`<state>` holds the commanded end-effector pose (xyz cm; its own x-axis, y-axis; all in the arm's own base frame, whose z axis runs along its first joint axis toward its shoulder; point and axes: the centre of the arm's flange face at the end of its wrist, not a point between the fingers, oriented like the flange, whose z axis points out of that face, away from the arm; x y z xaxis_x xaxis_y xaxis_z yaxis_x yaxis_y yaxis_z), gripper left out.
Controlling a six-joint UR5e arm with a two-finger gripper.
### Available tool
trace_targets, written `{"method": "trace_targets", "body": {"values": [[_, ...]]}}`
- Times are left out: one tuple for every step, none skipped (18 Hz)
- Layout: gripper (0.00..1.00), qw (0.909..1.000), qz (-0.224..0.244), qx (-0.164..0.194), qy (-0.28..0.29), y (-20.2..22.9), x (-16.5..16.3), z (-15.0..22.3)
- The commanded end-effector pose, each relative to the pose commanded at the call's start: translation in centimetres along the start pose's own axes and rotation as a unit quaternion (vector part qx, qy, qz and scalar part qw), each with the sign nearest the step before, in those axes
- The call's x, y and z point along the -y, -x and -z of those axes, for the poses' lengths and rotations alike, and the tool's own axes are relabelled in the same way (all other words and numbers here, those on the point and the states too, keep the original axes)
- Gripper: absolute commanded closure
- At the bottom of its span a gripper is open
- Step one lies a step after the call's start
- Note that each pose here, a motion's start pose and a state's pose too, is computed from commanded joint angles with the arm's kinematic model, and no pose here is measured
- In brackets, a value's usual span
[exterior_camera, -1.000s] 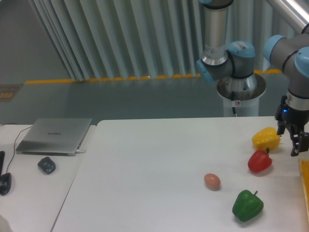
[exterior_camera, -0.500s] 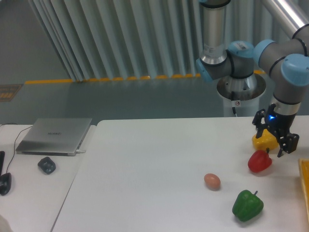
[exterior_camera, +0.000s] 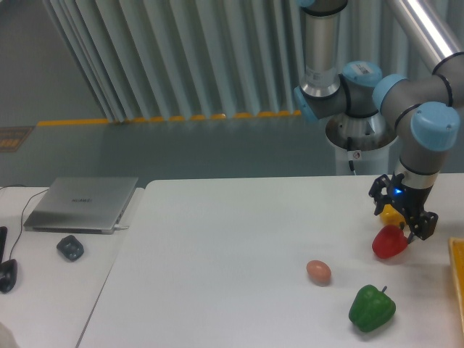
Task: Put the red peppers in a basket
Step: 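Lower the gripper onto the red bell pepper, then close the gripper around the red bell pepper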
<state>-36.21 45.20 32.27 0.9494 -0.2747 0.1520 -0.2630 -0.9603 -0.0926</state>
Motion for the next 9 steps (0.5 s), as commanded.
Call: {"method": "trace_targets", "body": {"values": [[0.00, 1.0000, 0.000, 0.000, 0.000, 0.1, 0.0, -0.1], [0.00, 1.0000, 0.001, -0.004, 0.001, 0.3, 0.0, -0.5], [0.00, 1.0000, 0.001, -0.006, 0.002, 0.4, 0.1, -0.9], [0.00, 0.9999, 0.002, -0.012, 0.005, 0.5, 0.3, -1.5], [0.00, 0.9999, 0.002, -0.013, 0.006, 0.1, 1.1, -1.8], [0.00, 0.9998, 0.007, -0.016, 0.008, 0.3, 1.2, -2.2], [0.00, 0.9998, 0.009, -0.016, 0.009, 0.3, 1.2, -2.3], [0.00, 0.9998, 0.009, -0.016, 0.009, 0.4, 1.2, -2.3], [0.00, 0.9997, 0.009, -0.018, 0.010, 0.3, 1.1, -2.5]]}}
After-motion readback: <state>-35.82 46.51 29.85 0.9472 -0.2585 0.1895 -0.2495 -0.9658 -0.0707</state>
